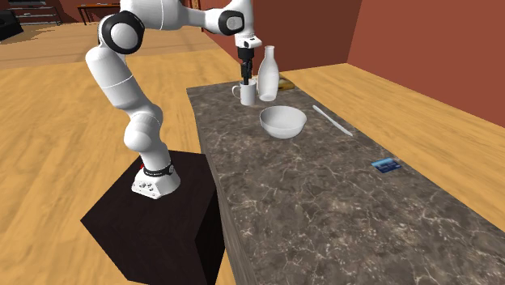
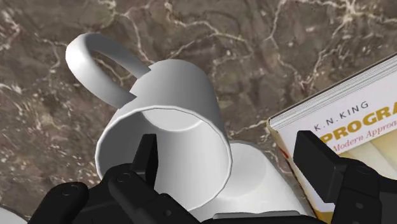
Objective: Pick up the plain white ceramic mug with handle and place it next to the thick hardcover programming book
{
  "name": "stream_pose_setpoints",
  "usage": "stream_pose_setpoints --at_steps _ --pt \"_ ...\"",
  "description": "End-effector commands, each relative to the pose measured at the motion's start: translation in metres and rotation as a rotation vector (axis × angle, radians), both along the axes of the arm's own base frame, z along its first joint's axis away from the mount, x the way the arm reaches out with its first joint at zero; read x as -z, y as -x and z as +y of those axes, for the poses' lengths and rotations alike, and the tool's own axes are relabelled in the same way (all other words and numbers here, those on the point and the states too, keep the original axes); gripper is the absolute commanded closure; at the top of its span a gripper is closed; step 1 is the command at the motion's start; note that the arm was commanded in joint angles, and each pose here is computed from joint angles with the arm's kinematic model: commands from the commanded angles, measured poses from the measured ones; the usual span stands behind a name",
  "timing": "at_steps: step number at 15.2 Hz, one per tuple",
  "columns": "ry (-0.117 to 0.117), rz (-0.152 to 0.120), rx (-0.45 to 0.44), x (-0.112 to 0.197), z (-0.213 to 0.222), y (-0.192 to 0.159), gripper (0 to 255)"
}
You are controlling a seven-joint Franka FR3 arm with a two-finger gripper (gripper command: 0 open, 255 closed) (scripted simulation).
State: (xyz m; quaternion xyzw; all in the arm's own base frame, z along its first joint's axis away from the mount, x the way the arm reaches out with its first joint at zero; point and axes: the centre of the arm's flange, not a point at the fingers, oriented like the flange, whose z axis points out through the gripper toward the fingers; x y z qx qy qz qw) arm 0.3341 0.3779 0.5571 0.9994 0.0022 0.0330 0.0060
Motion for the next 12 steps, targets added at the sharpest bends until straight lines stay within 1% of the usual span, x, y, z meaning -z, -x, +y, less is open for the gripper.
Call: stream_pose_setpoints --at_steps 1,5,12 --pt "0.000 0.000 0.000 0.000 0.000 0.000 0" --pt "0.000 0.000 0.000 -0.050 0.001 0.003 0" --pt "0.000 0.000 0.000 -0.050 0.001 0.003 0"
